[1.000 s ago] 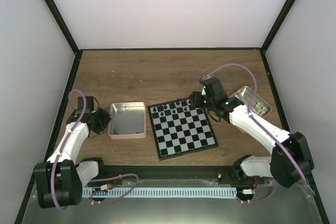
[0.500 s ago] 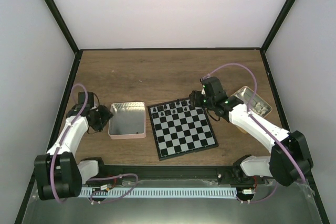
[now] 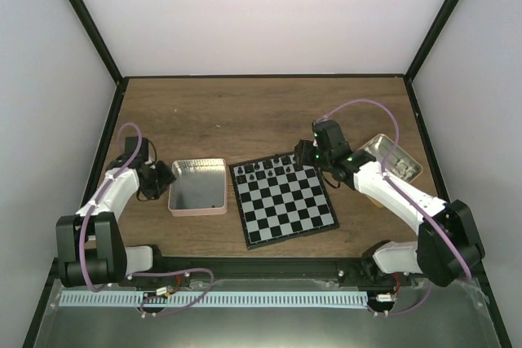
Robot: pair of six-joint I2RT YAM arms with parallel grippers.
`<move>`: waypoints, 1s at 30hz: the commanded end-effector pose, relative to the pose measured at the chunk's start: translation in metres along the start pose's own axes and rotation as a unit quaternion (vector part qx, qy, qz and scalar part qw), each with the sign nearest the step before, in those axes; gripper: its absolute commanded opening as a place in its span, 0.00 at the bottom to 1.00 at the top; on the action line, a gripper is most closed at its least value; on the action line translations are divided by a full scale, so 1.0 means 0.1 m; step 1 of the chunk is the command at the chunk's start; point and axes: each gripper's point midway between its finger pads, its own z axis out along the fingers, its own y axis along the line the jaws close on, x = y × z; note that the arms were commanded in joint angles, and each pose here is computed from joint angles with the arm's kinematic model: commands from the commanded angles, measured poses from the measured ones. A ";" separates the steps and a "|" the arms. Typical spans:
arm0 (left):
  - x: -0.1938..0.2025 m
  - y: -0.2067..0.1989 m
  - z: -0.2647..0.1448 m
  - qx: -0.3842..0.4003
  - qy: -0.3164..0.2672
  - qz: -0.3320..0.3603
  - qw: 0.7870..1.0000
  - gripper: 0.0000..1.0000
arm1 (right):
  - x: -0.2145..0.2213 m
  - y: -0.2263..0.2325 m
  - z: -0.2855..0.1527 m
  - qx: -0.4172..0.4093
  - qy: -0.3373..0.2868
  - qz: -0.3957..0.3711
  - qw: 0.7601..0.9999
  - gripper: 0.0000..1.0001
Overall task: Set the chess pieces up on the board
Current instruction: Adjust the storage box at the center of the board.
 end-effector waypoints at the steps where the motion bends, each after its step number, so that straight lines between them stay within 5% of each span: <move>1: -0.12 -0.07 -0.01 0.001 -0.009 0.017 1.000 0.41 | -0.05 -0.02 0.02 0.010 -0.013 0.010 1.000 0.57; 15: -0.26 0.03 0.11 -0.040 -0.015 0.022 0.999 0.25 | -0.18 -0.21 0.02 0.059 -0.062 0.049 0.995 0.57; 23: -0.34 0.10 0.18 -0.012 -0.042 -0.102 0.994 0.14 | -0.29 -0.34 0.17 0.100 -0.063 0.094 0.989 0.57; 26: -0.23 0.01 0.23 0.024 -0.018 -0.138 0.990 0.13 | -0.27 -0.42 0.23 0.132 -0.048 0.116 0.983 0.56; 30: -0.09 0.02 0.25 0.031 0.009 -0.150 0.988 0.28 | -0.18 -0.55 0.23 0.162 -0.042 0.127 0.978 0.56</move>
